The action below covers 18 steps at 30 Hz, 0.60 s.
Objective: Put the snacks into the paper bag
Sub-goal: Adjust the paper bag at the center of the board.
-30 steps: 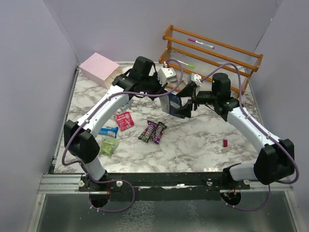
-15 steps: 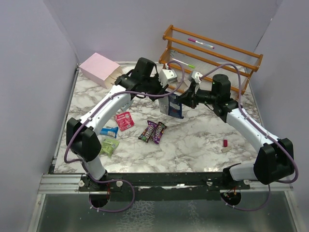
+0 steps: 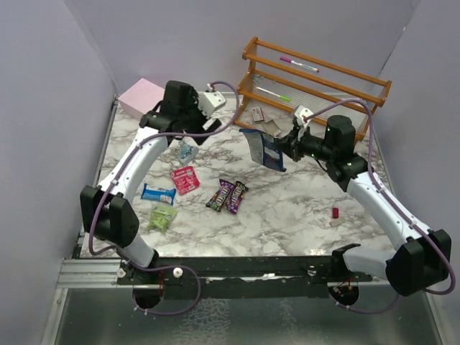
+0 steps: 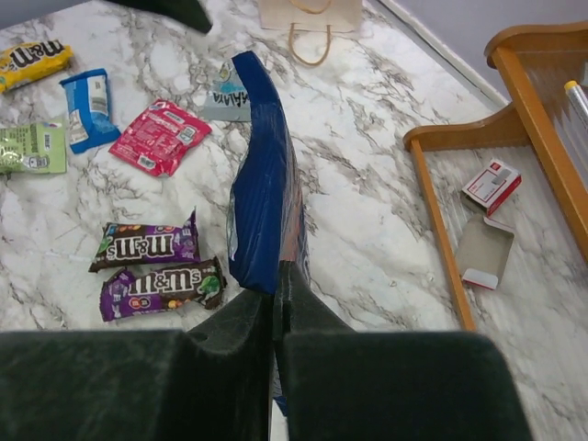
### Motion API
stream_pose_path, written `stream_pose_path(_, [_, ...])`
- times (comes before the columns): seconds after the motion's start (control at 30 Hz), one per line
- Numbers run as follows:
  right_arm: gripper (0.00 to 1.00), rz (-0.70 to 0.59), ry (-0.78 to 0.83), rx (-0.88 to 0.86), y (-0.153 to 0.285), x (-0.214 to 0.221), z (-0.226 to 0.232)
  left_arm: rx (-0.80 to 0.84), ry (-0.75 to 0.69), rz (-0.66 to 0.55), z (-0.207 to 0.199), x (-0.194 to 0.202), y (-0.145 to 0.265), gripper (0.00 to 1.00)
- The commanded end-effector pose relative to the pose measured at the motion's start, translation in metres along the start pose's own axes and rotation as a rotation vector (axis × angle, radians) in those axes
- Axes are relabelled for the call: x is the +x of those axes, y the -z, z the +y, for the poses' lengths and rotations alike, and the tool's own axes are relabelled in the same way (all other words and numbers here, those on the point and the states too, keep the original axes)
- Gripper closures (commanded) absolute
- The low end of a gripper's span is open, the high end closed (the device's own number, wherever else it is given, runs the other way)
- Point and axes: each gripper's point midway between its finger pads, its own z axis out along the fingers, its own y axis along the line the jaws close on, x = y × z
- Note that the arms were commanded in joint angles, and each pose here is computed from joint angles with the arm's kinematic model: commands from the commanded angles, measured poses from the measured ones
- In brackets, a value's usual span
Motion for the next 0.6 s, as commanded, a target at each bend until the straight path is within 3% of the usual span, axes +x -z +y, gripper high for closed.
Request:
stream_pose_path(0.0, [0.99, 0.007, 0.028, 0.025, 0.010, 0.001, 0.003, -0.307, -0.005, 0.105, 0.098, 0.037, 0.005, 0.10])
stream_pose_path(0.2, [0.99, 0.008, 0.024, -0.016, 0.007, 0.006, 0.010, -0.384, -0.008, 0.254, 0.169, 0.083, -0.038, 0.10])
stream_pose_path(0.57, [0.99, 0.013, 0.019, -0.071, 0.006, 0.015, 0.020, -0.358, -0.057, 0.364, 0.207, 0.111, -0.104, 0.14])
